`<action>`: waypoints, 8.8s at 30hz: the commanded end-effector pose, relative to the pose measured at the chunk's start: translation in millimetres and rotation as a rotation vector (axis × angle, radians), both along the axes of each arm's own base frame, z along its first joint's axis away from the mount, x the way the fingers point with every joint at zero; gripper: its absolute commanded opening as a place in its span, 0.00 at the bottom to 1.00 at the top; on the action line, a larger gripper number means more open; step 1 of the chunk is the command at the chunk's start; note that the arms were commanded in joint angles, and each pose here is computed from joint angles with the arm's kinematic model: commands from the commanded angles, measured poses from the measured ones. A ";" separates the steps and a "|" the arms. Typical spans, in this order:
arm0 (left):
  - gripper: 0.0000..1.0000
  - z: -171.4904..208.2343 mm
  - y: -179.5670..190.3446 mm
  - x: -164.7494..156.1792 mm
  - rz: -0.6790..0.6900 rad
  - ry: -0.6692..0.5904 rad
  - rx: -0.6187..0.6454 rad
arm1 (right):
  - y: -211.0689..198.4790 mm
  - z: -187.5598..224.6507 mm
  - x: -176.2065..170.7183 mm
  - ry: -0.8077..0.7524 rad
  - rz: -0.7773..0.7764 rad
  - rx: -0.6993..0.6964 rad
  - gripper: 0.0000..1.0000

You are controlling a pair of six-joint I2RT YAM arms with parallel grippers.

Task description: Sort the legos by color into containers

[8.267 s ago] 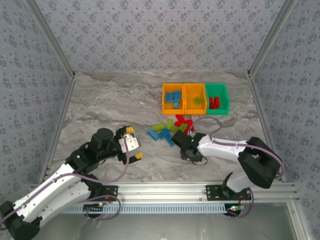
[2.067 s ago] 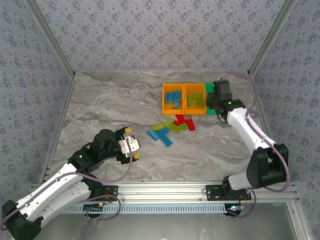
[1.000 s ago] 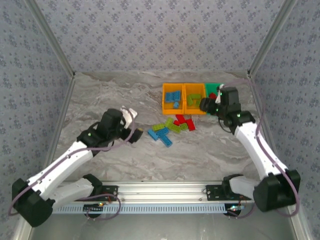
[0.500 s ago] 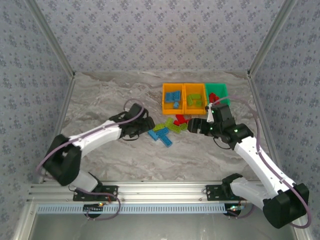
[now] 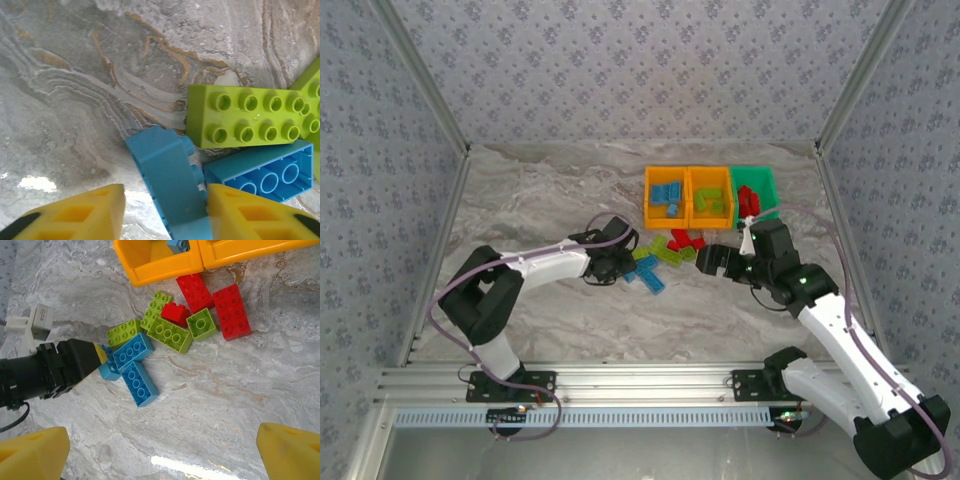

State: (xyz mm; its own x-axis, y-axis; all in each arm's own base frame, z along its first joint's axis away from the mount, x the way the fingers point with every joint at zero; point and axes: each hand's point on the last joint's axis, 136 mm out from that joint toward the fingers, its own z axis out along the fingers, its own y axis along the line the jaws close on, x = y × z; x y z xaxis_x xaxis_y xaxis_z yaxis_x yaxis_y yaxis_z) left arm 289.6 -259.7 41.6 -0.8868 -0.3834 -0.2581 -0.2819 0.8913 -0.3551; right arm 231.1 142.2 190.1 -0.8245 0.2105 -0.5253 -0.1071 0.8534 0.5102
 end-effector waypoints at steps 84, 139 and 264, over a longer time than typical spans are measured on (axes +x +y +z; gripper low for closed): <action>0.99 137.4 73.6 -111.6 -1.395 -1.040 0.513 | 133.0 -54.6 72.3 -0.147 0.296 -0.404 0.33; 0.57 -0.5 -50.9 51.1 -1.093 -0.129 0.162 | -17.8 14.6 11.4 -0.173 -0.012 -0.245 0.90; 0.99 189.9 -0.5 -80.0 -1.177 -0.929 0.193 | -53.0 -54.8 106.3 -0.121 -0.214 -0.402 0.29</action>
State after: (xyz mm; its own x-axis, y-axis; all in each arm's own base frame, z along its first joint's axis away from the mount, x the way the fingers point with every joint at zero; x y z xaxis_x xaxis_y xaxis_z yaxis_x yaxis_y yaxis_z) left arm 214.8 -249.9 216.6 -0.2215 0.5529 -0.8032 0.8271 0.5428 0.1456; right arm 329.4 114.6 111.2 -0.7727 0.0374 -0.6337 -0.0517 0.9912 0.1216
